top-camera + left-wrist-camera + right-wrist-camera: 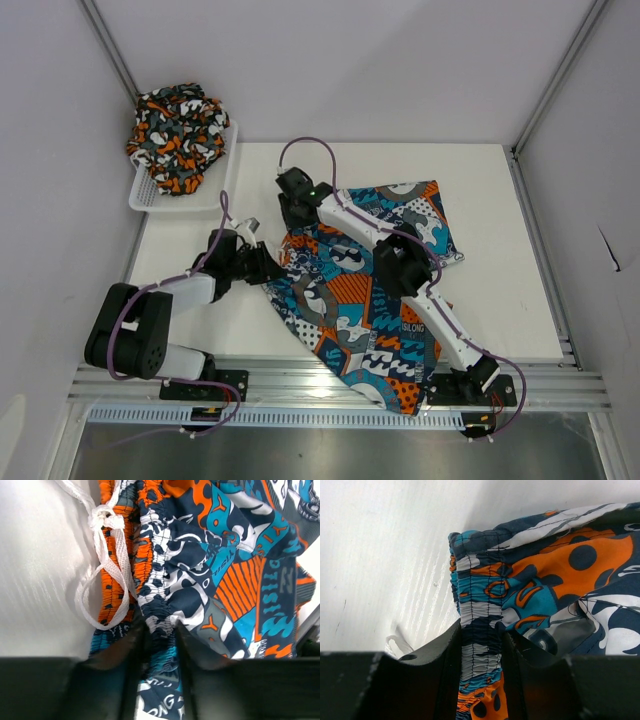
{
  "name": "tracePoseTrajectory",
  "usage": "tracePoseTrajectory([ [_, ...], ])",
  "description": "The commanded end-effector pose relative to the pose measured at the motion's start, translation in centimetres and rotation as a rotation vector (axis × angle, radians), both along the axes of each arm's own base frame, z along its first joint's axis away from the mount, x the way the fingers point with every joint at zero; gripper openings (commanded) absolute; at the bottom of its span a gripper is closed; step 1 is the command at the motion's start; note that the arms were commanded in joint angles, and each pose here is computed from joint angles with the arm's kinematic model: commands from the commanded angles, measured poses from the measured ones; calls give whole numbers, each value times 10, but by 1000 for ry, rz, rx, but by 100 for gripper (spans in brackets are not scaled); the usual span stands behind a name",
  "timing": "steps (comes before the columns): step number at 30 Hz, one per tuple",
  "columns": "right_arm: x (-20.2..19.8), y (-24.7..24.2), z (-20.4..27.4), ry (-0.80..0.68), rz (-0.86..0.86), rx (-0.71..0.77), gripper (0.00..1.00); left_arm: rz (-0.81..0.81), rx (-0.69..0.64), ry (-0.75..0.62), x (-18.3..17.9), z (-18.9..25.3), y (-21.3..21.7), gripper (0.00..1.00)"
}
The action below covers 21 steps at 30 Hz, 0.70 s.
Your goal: Fold and stack the shorts
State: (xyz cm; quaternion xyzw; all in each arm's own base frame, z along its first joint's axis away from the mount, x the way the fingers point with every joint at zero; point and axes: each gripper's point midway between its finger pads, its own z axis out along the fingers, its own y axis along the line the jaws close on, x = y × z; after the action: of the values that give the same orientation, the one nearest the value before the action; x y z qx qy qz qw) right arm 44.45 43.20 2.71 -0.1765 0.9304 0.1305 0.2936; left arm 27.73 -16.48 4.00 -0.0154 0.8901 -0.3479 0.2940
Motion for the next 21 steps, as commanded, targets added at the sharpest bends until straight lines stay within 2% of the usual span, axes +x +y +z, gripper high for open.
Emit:
tracePoseTrajectory([
  [1, 0, -13, -9, 36, 0, -26, 36, -53, -28, -39, 0, 8, -8, 27],
  [7, 13, -26, -7, 28, -31, -30, 33, -130, -81, 2, -36, 1, -26, 27],
  [12, 23, -36, -6, 16, -38, -56, 32, -147, -84, 54, -68, -6, -29, 37],
  [17, 27, -36, -4, 6, -38, -55, 31, -104, -59, 36, -79, -2, -20, 41],
  [20, 25, -34, -3, 4, -36, -54, 31, -28, 2, 24, -73, -1, -7, 41],
  [21, 25, -34, -3, 3, -37, -55, 31, 36, 73, 71, -75, -12, 7, 40],
])
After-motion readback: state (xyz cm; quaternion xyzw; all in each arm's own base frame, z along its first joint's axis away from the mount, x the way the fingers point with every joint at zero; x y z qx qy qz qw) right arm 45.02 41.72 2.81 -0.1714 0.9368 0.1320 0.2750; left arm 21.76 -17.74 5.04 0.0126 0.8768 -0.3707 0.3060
